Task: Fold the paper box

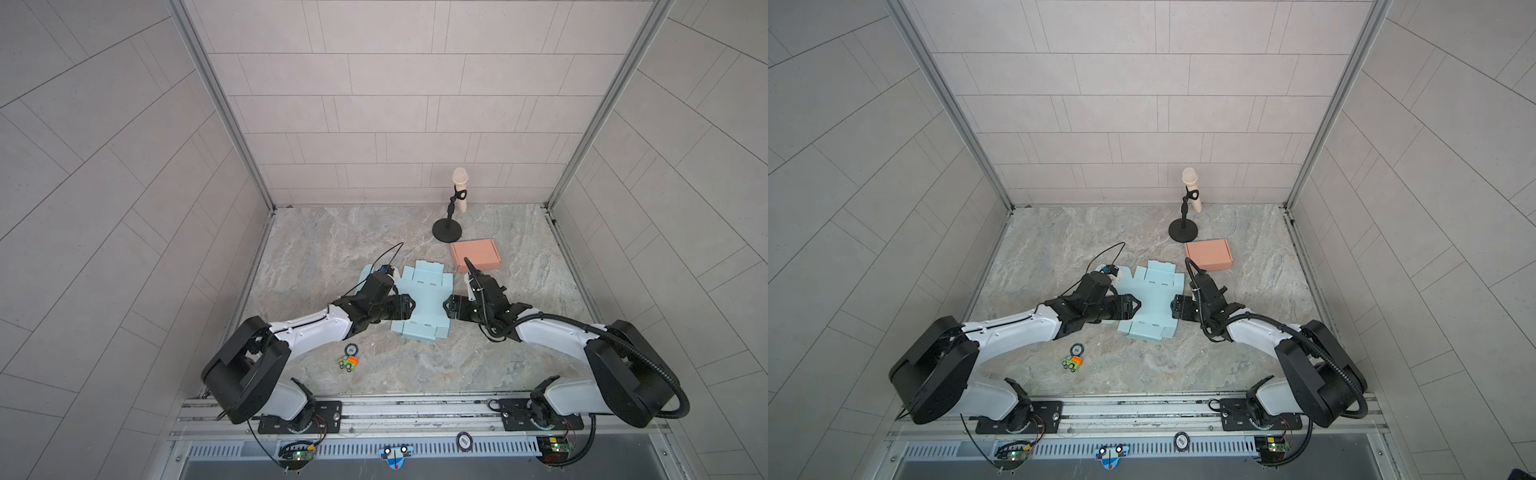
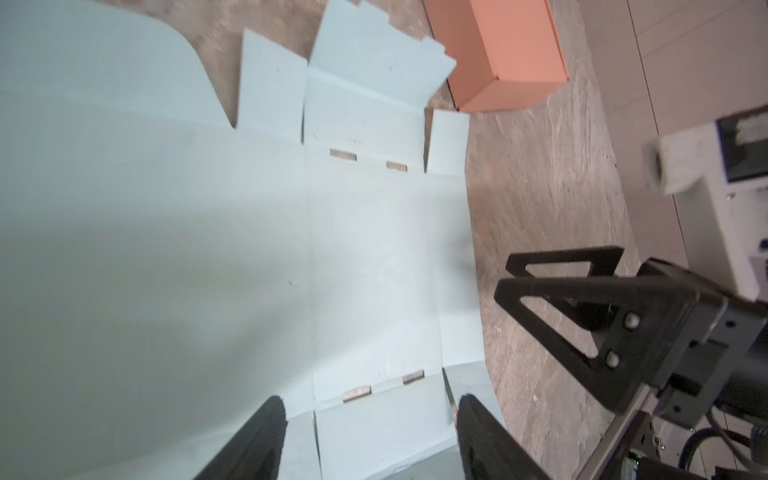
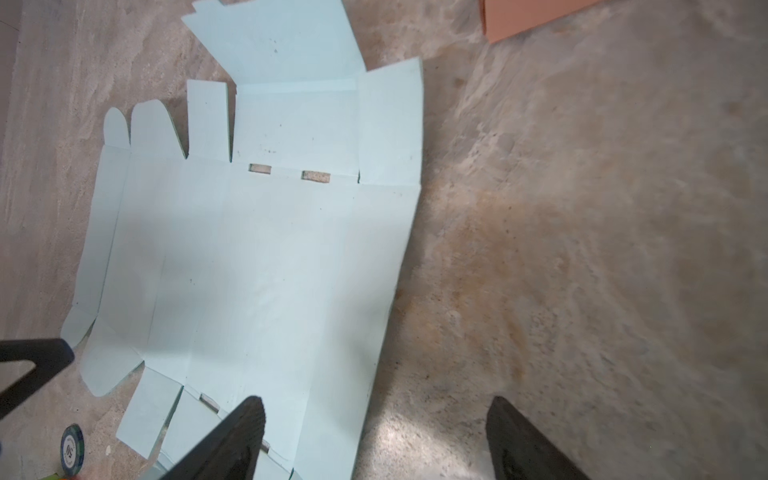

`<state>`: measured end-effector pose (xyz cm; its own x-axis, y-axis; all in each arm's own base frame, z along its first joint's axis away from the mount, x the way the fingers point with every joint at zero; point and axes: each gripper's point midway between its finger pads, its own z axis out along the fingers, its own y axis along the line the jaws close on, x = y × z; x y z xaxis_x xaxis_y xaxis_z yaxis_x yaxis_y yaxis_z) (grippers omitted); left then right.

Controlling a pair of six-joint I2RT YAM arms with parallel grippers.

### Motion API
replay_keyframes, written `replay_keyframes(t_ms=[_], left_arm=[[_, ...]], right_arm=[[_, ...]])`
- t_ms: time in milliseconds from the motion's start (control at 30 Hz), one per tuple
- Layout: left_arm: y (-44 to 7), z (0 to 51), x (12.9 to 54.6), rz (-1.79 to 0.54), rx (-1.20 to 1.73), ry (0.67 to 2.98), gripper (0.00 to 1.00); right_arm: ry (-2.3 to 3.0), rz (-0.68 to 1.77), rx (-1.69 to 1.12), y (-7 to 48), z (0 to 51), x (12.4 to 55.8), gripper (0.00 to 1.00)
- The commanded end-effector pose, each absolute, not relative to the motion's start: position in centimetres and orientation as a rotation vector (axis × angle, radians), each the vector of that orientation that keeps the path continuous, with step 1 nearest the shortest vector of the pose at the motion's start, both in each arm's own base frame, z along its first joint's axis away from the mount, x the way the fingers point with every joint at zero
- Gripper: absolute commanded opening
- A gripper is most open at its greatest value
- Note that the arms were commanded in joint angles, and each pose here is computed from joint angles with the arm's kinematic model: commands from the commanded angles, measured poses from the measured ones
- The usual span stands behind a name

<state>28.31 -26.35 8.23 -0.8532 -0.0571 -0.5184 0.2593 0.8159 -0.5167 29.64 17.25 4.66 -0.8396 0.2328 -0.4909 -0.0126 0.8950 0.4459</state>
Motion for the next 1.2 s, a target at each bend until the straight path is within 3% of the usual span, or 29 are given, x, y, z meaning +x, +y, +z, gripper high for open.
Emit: replay_keyframes(t_ms=[0, 667, 867, 1167], left_arm=[[-25.3, 6.6, 29.3, -0.740, 0.180, 2.517, 0.70], [-23.8, 1.9, 26.1, -0.742, -0.017, 2.773, 0.68], [-23.6, 3.9, 26.5, -0.734, -0.058, 2.748, 0.68], [-22.9, 0.8, 26.4, -0.735, -0.085, 2.701, 0.67]], right_arm=[[2.474, 0.640, 0.197, 17.9, 5.3, 30.7, 0.85], [2.663, 0.749, 0.336, 20.7, 5.2, 30.7, 0.78], [2.746, 0.792, 0.349, 22.0, 5.3, 30.4, 0.77], [2.667, 0.762, 0.333, 20.5, 4.2, 31.4, 0.77]])
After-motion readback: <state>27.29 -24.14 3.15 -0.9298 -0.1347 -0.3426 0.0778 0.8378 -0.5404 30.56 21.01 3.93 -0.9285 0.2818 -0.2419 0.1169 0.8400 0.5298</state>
